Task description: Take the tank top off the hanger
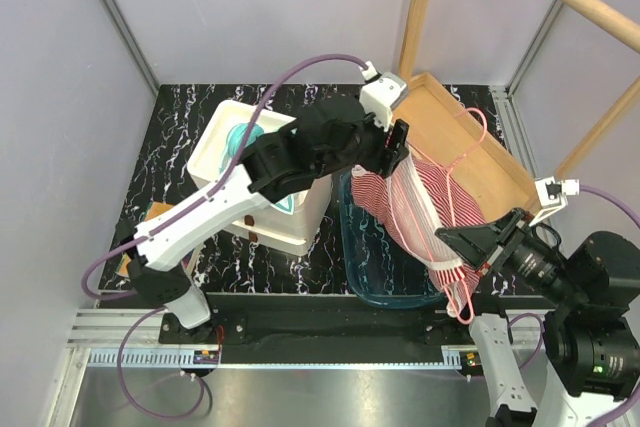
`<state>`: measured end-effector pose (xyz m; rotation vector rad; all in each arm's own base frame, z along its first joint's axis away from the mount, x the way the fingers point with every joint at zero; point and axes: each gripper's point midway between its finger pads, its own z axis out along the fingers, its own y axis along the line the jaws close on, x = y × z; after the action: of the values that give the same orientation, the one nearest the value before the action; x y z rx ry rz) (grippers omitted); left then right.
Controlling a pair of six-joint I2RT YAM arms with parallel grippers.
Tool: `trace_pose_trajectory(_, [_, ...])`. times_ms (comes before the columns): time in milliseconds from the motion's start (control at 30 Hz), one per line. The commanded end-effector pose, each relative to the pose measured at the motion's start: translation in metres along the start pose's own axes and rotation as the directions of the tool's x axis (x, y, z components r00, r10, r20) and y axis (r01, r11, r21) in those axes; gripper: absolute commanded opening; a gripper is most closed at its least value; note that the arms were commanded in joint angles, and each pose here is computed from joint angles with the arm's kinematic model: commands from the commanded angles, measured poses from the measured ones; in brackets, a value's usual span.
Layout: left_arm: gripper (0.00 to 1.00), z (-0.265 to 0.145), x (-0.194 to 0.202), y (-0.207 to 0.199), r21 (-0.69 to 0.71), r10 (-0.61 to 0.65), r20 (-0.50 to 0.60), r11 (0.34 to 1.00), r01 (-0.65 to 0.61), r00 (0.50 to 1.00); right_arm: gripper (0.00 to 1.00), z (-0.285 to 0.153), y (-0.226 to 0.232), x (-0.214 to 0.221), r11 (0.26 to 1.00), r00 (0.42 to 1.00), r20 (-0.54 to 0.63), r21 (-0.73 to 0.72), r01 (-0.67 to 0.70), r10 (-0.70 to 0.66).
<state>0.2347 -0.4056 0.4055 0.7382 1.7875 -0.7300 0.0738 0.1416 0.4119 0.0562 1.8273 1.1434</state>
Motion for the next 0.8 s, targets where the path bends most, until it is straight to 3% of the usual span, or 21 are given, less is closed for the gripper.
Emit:
trace_pose_trajectory(0, [0.54, 0.012, -0.013, 0.007, -0.064, 0.022, 0.041, 0.998, -0.02, 0.999, 0.0, -0.016, 0.007, 0.009, 0.999, 0.998, 0.043, 0.018, 0.048, -0.048])
trace_pose_trajectory(67, [0.45, 0.02, -0.008, 0.007, -0.066, 0.034, 0.027, 0.997, -0.032, 0.999, 0.0, -0.02, 0.008, 0.016, 0.999, 0.998, 0.04, 0.025, 0.037, -0.038])
trace_pose_trajectory(133, [0.27, 0.027, -0.003, 0.009, -0.08, 0.04, 0.014, 0.996, -0.038, 0.999, 0.0, -0.028, 0.009, 0.024, 0.999, 0.998, 0.051, 0.036, 0.038, -0.04])
trace_pose_trajectory(333, [0.0, 0.026, -0.011, 0.006, -0.06, 0.069, 0.03, 0.996, -0.067, 0.997, 0.0, -0.052, -0.013, 0.05, 0.981, 0.993, 0.086, 0.183, 0.059, -0.076])
trace_pose_trajectory(467, [0.0, 0.026, -0.022, 0.021, -0.099, 0.076, 0.05, 0.993, -0.071, 0.996, 0.0, -0.072, -0.017, 0.071, 0.961, 0.981, 0.085, 0.23, 0.154, -0.177])
trace_pose_trajectory(767, [0.0, 0.045, -0.031, 0.039, -0.039, -0.07, 0.053, 0.997, 0.072, 0.996, 0.0, -0.093, 0.017, 0.102, 0.96, 0.956, 0.099, 0.076, 0.27, -0.276])
